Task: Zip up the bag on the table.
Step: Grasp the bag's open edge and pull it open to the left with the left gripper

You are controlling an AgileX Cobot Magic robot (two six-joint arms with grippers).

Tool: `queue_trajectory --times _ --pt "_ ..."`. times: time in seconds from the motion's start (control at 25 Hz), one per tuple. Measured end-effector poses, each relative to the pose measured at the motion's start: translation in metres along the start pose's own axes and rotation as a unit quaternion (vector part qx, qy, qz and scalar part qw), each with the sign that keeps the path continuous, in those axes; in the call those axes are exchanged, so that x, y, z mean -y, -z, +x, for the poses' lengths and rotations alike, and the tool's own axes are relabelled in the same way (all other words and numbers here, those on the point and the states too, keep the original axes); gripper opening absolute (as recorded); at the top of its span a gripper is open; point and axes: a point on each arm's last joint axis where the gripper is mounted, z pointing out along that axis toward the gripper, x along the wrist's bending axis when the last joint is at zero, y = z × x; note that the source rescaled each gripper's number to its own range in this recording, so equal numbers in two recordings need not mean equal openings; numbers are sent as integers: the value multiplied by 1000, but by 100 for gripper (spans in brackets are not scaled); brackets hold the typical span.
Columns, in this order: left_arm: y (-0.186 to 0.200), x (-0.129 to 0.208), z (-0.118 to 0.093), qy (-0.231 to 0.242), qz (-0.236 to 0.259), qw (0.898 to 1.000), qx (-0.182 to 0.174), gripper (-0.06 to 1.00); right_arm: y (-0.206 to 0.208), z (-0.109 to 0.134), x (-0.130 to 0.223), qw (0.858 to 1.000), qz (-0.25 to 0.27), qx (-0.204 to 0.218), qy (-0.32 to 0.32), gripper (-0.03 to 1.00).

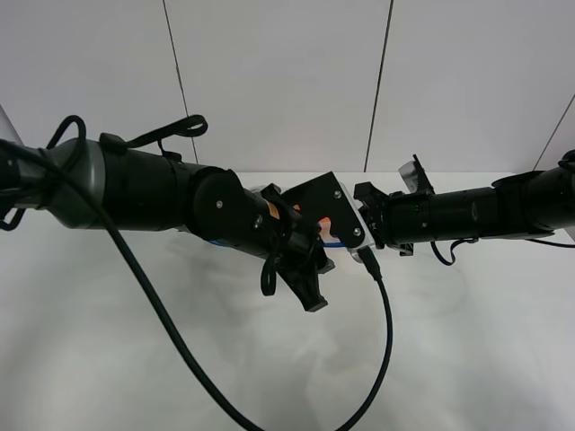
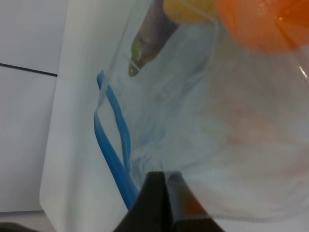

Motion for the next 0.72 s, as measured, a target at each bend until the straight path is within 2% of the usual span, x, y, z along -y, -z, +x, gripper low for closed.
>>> queue_trajectory --times 0.24,0.48,0.72 --pt "0 -4 5 -36 -21 999 -26 100 0 0 0 1000 2 1 0 0" --pt "-3 -3 4 -92 -18 995 -27 100 0 0 0 1000 2 1 0 0" --pt "-13 4 4 -99 -8 995 -26 100 0 -1 0 1000 2 3 1 0"
